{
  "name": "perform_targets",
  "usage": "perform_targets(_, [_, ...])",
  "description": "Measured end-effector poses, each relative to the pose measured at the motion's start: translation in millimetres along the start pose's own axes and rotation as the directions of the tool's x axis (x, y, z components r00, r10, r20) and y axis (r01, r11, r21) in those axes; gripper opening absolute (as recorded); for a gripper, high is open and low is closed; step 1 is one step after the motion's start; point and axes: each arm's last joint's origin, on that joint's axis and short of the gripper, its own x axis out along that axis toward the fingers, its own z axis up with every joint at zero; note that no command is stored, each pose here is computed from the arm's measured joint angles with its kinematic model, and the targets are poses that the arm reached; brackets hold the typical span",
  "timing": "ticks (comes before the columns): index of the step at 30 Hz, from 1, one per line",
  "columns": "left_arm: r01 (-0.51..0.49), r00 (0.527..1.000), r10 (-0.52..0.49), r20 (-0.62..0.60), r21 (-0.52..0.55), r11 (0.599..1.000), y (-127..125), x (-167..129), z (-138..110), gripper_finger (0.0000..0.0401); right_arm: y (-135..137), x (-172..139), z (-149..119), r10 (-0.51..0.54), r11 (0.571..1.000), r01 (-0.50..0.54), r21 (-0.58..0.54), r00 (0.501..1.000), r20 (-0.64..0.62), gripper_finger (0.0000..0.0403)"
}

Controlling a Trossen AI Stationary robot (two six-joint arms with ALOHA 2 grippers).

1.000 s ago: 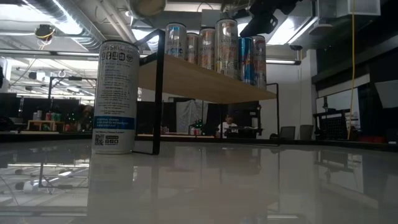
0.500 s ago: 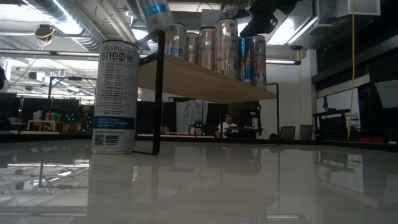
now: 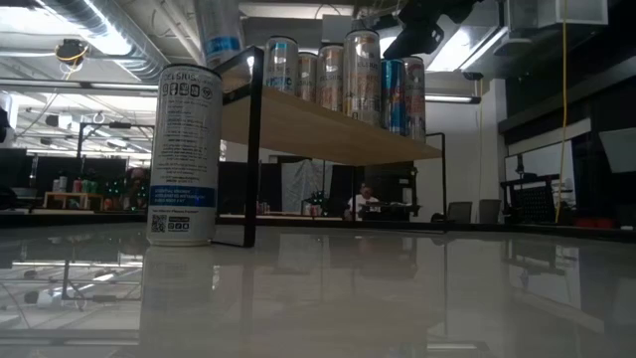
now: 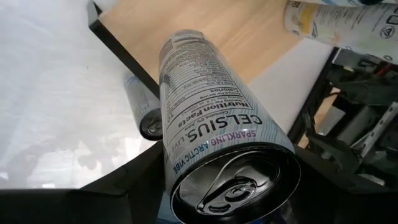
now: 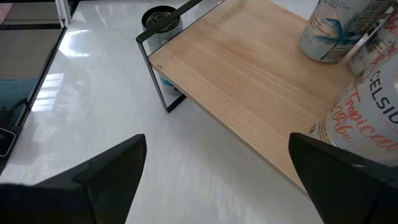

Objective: Place canned beverage on shelf
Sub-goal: Put the white-blue soda can on the shelf aligned with the other white-blue soda can

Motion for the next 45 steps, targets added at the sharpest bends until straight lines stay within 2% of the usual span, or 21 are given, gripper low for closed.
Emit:
perform_targets(7, [-0.070, 0.997, 0.069, -0.031, -0.014, 0.997, -4, 13, 2, 0.0259, 0, 0, 0, 0.000, 1.000, 0.000, 0.000, 1.000, 0.000, 0.0388])
perform_targets(10, [-0.085, 0.995, 0.086, -0.054, 0.017, 0.996, -9, 20, 4, 0.0259, 0, 0, 0, 0.000, 1.000, 0.000, 0.000, 1.000, 0.000, 0.0388])
perform_targets(23, [-0.145, 0.981, 0.146, -0.127, 0.016, 0.989, -23, 46, 28, 0.0262, 0, 0, 0, 0.000, 1.000, 0.000, 0.000, 1.000, 0.000, 0.0388])
perform_targets(32, [-0.133, 0.980, 0.140, -0.143, 0.057, 0.990, -26, 50, 34, 0.0295, 0, 0, 0, 0.000, 1.000, 0.000, 0.000, 1.000, 0.000, 0.0388])
perform_targets(45, [-0.129, 0.979, 0.139, -0.146, 0.081, 0.988, -26, 50, 34, 0.0294, 0, 0, 0, 0.000, 1.000, 0.000, 0.000, 1.000, 0.000, 0.0388])
